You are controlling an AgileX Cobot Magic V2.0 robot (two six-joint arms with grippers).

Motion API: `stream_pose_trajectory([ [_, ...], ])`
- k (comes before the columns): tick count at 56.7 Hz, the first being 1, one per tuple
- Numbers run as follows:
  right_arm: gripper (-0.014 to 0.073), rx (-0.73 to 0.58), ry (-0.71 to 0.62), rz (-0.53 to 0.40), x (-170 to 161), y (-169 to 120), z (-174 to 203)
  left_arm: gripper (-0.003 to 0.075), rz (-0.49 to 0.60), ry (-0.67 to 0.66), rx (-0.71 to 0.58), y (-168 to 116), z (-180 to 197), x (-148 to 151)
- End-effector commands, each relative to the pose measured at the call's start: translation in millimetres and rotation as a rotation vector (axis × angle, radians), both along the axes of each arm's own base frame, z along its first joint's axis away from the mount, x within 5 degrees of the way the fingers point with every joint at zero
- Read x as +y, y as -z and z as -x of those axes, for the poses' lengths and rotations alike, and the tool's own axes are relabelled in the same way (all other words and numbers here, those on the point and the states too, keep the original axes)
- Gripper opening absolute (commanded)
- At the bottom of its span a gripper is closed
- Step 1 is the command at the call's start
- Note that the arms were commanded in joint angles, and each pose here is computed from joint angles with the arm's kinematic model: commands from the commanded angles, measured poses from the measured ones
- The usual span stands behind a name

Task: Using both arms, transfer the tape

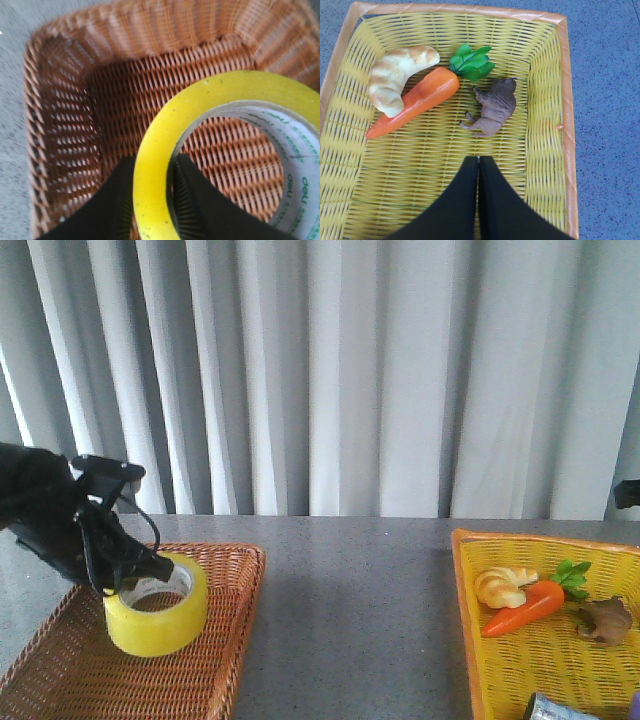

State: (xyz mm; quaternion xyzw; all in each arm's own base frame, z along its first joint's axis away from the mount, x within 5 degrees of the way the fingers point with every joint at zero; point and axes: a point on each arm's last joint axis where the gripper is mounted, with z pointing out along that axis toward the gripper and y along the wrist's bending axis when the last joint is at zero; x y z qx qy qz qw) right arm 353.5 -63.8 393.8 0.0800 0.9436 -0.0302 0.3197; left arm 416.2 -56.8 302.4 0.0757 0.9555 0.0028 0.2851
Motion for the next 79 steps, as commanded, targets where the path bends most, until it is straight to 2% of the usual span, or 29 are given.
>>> stream_pose_trajectory([
  [1,-0.0008,-0.103,0.003,0.027,0,-24,8,0.0001,0.060,-0.029,-0.158,-17,1,-2],
  [12,-0.0008,-0.103,0.004,0.026,0,-24,8,0.0022,0.126,-0.136,-0.104,10,-6,-3],
  [21,-0.0008,-0.102,0.004,0.026,0,-24,8,0.0098,0.118,-0.139,-0.066,21,-9,-3],
  [27,-0.0008,-0.102,0.004,0.026,0,-24,8,0.0196,0.114,-0.136,-0.063,22,-9,-3],
  [43,-0.0008,-0.102,0.003,0.026,0,-24,8,0.0567,0.096,-0.133,-0.066,17,-10,-2],
  [48,-0.0008,-0.102,0.003,0.026,0,-24,8,0.0606,0.093,-0.127,-0.082,2,-11,-2],
  [57,-0.0008,-0.102,0.003,0.026,0,-24,8,0.0576,0.100,-0.111,-0.173,-58,-5,-2],
  [64,-0.0008,-0.102,0.003,0.026,0,-24,8,0.0508,0.155,-0.087,-0.285,-111,12,-3],
  [71,-0.0008,-0.102,0.003,0.026,0,-24,8,0.0377,0.237,-0.052,-0.413,-157,35,-5],
  [79,-0.0008,-0.102,0.003,0.026,0,-24,8,0.0170,0.295,-0.020,-0.538,-194,64,-4],
])
